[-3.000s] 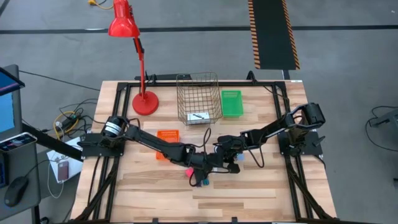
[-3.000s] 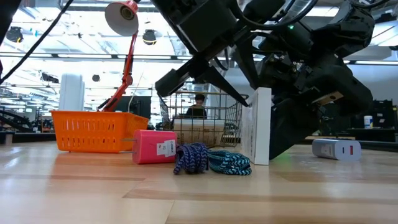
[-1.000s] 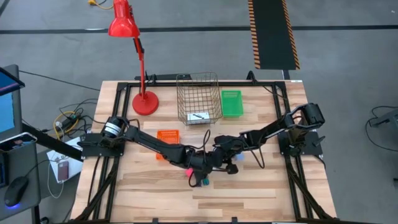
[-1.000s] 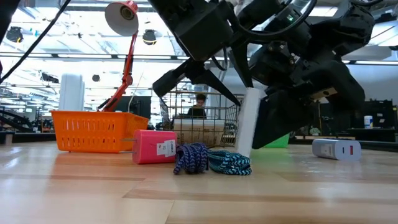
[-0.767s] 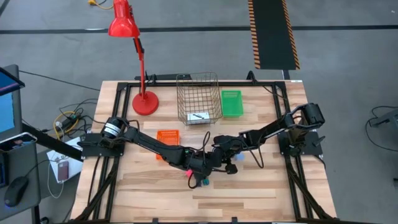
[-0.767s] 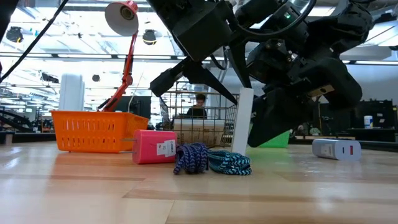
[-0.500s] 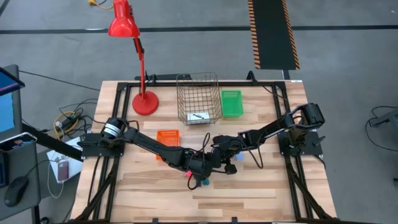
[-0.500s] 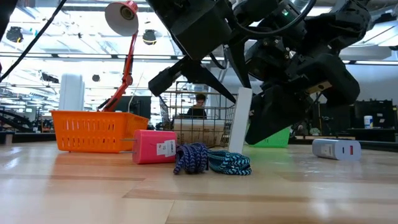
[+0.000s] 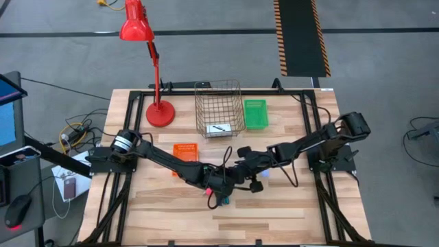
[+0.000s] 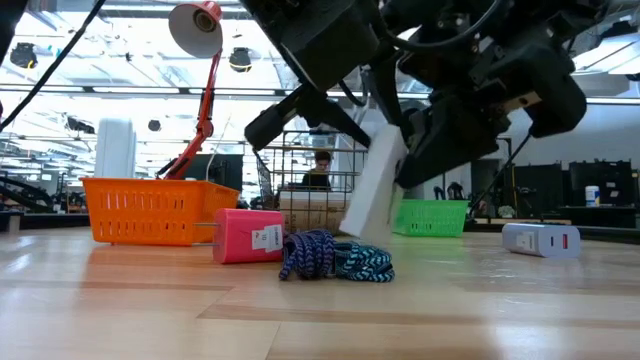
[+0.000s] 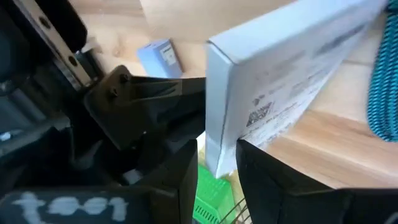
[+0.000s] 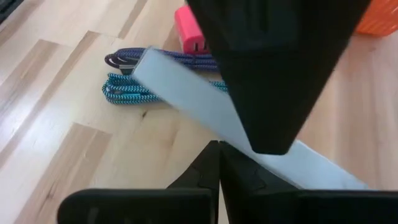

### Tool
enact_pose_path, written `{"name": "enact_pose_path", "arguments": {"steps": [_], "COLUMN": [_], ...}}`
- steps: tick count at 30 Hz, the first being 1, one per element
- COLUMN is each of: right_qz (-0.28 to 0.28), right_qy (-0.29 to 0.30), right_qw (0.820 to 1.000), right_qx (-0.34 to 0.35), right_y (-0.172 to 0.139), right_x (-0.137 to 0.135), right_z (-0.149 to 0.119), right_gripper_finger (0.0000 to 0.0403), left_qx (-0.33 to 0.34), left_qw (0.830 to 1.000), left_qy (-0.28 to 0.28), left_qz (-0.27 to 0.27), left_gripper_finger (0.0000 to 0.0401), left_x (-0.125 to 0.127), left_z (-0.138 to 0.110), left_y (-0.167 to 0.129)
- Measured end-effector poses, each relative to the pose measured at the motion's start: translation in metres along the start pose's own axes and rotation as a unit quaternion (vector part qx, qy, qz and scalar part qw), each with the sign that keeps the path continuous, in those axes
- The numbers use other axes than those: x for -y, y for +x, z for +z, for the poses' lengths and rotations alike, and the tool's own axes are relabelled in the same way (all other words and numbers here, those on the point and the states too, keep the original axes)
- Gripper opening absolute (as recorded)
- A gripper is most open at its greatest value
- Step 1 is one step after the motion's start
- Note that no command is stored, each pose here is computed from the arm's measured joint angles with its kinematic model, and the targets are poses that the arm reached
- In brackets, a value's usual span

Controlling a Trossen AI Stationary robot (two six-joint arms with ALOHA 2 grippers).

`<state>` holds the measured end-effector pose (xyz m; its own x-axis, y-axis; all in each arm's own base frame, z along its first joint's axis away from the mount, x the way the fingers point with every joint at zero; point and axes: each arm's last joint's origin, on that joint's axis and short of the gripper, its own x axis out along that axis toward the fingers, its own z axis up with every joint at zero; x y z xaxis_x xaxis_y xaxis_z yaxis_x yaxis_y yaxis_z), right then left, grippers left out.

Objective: Pick and place items into bin
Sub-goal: Put the card reader box into the wire basket

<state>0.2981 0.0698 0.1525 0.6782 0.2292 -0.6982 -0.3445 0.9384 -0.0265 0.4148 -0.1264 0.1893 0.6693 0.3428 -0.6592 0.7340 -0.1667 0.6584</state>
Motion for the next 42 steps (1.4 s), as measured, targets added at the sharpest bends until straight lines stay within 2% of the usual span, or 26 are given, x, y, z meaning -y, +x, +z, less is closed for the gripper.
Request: {"name": "enact_pose_path", "arguments": {"steps": [18, 30, 42], "right_qz": [-0.025, -0.028, -0.028], "right_qy": [-0.020, -0.025, -0.030], "right_qw": [0.999, 0.999, 0.999], "right_qx": [0.003, 0.003, 0.012], "right_y": [-0.0059, -0.0056, -0.0055], "right_x": [0.0020, 0.0023, 0.0003], "right_z": [0.0023, 0.0023, 0.0041], "right_gripper_finger": [0.0000, 0.0000, 0.0000], "left_qx": [0.004, 0.048, 0.033], "left_qw": [1.000, 0.998, 0.998], "left_qy": [-0.018, -0.046, -0.050], "left_qz": [-0.002, -0.010, -0.006], "left_gripper_finger": [0.0100, 0.0100, 0.0100], "left_x": [0.0004, 0.0012, 0.0012], "left_z": [-0.0002, 0.0040, 0.0045], "left_y": [-0.0003, -0.0014, -0.0014]}}
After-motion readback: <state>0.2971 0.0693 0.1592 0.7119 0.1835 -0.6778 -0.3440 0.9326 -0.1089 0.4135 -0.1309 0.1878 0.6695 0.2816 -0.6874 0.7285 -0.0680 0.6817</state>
